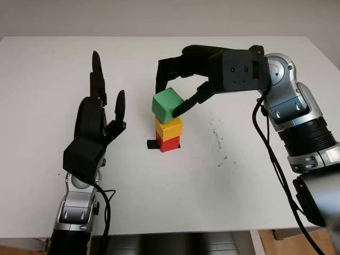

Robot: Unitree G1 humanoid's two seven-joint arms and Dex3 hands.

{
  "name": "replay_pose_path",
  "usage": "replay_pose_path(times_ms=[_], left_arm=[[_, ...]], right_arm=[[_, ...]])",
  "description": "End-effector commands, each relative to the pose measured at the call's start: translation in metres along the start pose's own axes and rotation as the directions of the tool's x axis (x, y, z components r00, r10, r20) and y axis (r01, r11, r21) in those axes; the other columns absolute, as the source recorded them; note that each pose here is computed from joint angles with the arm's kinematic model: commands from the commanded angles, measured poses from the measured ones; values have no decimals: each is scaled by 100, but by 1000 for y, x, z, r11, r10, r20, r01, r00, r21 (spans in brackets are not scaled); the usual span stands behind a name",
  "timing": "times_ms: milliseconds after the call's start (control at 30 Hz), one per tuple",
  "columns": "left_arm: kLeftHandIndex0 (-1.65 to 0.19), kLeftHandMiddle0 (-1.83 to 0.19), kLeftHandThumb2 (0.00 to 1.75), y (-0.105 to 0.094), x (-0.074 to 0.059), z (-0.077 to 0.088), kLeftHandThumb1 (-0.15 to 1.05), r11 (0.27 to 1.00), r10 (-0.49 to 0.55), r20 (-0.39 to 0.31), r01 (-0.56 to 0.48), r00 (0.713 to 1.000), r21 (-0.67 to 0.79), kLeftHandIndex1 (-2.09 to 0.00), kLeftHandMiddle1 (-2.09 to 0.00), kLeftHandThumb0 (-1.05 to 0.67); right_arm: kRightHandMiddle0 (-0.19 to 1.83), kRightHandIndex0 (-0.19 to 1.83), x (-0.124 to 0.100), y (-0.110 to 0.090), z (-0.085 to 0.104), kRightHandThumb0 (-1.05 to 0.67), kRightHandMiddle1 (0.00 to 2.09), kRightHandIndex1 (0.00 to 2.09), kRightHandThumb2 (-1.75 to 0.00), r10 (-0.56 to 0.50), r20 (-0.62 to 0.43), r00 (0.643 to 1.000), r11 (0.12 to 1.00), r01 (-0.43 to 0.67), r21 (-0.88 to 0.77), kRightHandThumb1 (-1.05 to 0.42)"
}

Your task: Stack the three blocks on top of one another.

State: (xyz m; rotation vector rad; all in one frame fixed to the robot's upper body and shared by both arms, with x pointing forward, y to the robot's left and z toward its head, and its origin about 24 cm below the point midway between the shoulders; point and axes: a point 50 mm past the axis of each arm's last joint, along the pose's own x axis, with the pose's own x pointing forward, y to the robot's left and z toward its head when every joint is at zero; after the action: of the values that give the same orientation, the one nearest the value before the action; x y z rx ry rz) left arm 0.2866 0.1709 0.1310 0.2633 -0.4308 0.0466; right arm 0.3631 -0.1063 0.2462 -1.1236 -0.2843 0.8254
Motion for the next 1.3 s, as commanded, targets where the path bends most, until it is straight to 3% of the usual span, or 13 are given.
replay_pose_path(times_ms=[0,1267], left_arm=[[19,19,70,1,-3,1,105,1000,2,1,-2,1000,11,0,-5,-79],[19,16,71,1,-4,-1,105,999,16,-2,-16,1000,29,-4,-5,-79]], right_arm=[[35,39,1,1,2,-50,149,7,-5,-4,9,1000,1000,4,0,-96],[34,39,-3,1,-4,-51,150,6,-5,6,-45,999,1000,-6,-6,-96]])
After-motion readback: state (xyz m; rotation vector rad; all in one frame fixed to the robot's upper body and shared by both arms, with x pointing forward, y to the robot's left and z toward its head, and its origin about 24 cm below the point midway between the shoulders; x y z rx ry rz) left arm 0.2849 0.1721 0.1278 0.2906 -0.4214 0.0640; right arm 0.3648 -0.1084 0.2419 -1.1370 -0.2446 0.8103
